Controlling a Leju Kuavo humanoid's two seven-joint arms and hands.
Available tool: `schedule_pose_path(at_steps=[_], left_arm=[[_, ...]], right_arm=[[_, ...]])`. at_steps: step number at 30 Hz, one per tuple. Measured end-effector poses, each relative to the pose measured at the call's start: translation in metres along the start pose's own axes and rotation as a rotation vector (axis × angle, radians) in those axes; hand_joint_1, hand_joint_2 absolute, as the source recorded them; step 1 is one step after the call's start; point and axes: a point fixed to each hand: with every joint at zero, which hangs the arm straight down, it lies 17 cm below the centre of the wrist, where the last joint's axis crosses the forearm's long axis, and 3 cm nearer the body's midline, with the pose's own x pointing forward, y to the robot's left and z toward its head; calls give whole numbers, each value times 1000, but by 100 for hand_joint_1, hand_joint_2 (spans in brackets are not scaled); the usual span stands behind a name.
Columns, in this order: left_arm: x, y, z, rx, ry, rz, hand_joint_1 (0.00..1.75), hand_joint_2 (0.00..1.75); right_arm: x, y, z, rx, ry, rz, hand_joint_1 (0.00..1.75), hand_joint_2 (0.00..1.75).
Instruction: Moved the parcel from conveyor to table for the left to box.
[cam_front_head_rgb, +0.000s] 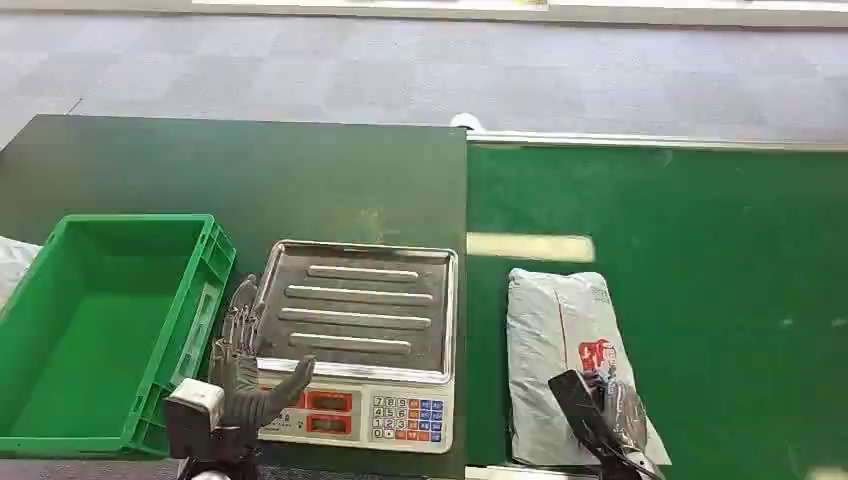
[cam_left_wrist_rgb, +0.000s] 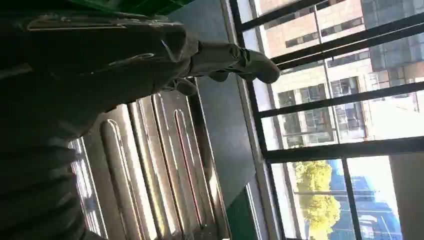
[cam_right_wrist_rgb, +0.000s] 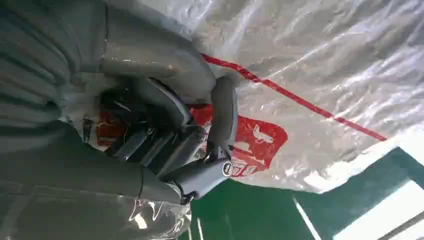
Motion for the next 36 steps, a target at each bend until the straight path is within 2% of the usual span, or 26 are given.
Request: schedule_pose_path(at_steps=[8,12,16,17,18,30,36], left_arm=[[5,1,-1,0,-13,-3,0,175],[6,2,0,4,-16,-3,0,175],[6,3,1,8,-20,12,0,175],[6,4,1,9,-20,12,0,175],[6,3,0,8,-21,13,0,175],[4,-2,0,1,-15,26,0,175],[5,-6,1,-11,-16,35,0,175]], right_arm=[[17,-21,0,-69,-60,-32,175,175],[47,-67,7,-264,-207,-90,175,175],[55,-105,21,-395,-254,-133,175,175],[54,-109,23,-408,-255,-134,7,175],[54,-113,26,-422,-256,-138,0,175],[42,-112,34,-426,-201,-103,0,175],[34,-97,33,-355,-156,-82,0,175]])
